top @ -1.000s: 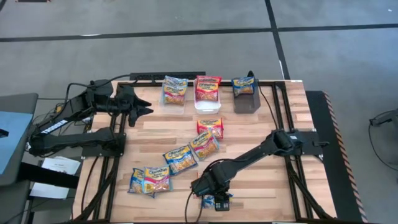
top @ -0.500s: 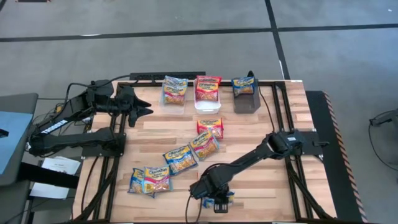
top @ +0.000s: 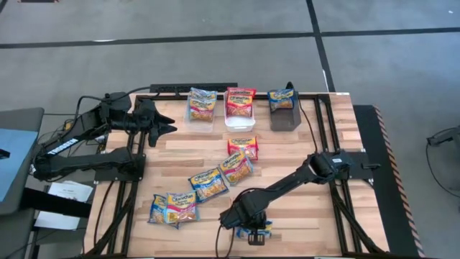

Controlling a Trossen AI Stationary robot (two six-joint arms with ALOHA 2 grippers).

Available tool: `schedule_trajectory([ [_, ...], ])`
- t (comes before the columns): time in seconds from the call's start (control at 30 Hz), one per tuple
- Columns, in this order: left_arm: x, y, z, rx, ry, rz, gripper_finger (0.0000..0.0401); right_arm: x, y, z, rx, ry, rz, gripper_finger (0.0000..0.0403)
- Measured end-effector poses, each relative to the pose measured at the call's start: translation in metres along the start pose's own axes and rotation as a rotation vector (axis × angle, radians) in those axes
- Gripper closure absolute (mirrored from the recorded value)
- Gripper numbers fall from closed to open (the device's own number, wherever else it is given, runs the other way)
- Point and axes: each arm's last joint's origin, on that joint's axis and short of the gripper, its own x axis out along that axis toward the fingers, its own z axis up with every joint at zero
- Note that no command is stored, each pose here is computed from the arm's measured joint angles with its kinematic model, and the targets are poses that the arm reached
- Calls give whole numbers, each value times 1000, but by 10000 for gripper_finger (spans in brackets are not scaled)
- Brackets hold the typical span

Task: Sort Maruchan noodles
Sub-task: Put the blue bag into the black bin

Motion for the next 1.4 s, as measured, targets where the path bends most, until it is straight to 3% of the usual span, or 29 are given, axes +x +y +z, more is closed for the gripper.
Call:
schedule_trajectory([
  [0.17, 0, 0, 0, 0, 0, 0, 207, -11, -6, -6, 19, 28, -18, 396],
  [0.43, 0, 0, 0, -1, 3, 1, 207, -59, -14, -24, 35, -43, -25, 397],
  [0.7, 0, 0, 0, -2, 4, 1, 207, -116, -40, -47, 76, -212, -107, 397],
  [1.03, 1, 0, 0, -24, 4, 7, 207, -192, -106, -78, 106, -457, -256, 398],
  [1.4, 1, 3, 1, -21, -27, 92, 207, -256, -212, -123, 149, -571, -481, 398],
])
